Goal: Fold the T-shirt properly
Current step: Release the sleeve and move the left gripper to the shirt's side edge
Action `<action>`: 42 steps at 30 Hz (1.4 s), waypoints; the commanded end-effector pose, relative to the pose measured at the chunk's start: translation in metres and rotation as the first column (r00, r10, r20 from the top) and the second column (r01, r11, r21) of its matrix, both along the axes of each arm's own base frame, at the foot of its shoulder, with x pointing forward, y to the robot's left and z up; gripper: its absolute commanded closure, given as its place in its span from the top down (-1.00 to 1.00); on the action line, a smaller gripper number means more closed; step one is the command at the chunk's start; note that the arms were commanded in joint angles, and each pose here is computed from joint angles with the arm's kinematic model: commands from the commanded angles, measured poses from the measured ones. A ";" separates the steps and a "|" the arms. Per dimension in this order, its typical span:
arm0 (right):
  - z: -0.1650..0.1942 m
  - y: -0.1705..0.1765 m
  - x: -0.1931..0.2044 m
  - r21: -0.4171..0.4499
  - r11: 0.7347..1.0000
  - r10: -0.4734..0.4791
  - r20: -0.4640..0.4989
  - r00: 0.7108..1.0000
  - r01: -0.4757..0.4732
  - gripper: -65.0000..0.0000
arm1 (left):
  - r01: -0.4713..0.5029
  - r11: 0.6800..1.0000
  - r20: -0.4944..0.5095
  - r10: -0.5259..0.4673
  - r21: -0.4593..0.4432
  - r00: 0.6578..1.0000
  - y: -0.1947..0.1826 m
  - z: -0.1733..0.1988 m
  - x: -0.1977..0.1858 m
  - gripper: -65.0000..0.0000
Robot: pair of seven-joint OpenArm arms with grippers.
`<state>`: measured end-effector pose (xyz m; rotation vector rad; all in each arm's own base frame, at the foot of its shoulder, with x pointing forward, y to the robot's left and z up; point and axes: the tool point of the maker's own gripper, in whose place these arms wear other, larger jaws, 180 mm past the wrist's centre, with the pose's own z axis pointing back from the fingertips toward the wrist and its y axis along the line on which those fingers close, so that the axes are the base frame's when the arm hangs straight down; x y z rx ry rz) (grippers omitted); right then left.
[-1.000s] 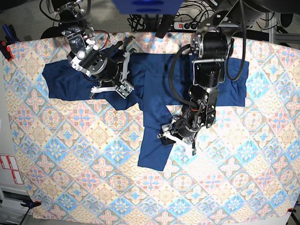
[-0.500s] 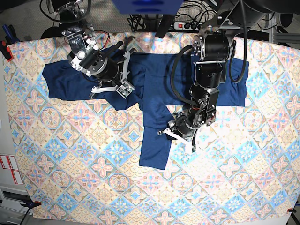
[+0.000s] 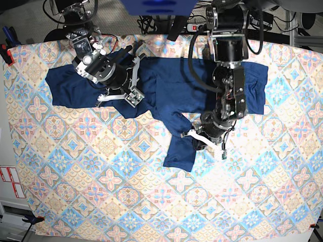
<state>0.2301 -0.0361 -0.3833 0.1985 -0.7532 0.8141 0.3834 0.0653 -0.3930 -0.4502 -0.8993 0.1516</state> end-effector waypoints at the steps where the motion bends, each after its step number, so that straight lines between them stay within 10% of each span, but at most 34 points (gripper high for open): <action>1: 0.011 0.003 0.007 0.025 1.000 0.002 0.037 0.999 -0.003 -0.99 | 0.005 1.000 0.036 -0.005 0.000 0.999 -0.001 0.013 -0.001 -1.00; 15: 0.011 0.004 0.007 0.028 1.000 0.002 0.040 0.999 -0.004 -0.99 | -0.067 0.993 0.182 0.048 0.101 0.982 0.035 0.077 -0.092 -1.00; 28: 0.009 0.005 0.003 0.029 1.000 0.007 0.031 0.999 -0.008 -0.99 | -0.260 0.939 0.064 0.252 0.224 0.966 0.123 0.049 -0.153 -1.00; 42: 0.009 0.006 0.004 0.028 1.000 0.010 0.032 0.999 -0.011 -0.99 | -0.248 0.935 -0.053 0.270 0.252 0.962 0.129 0.017 -0.185 -1.00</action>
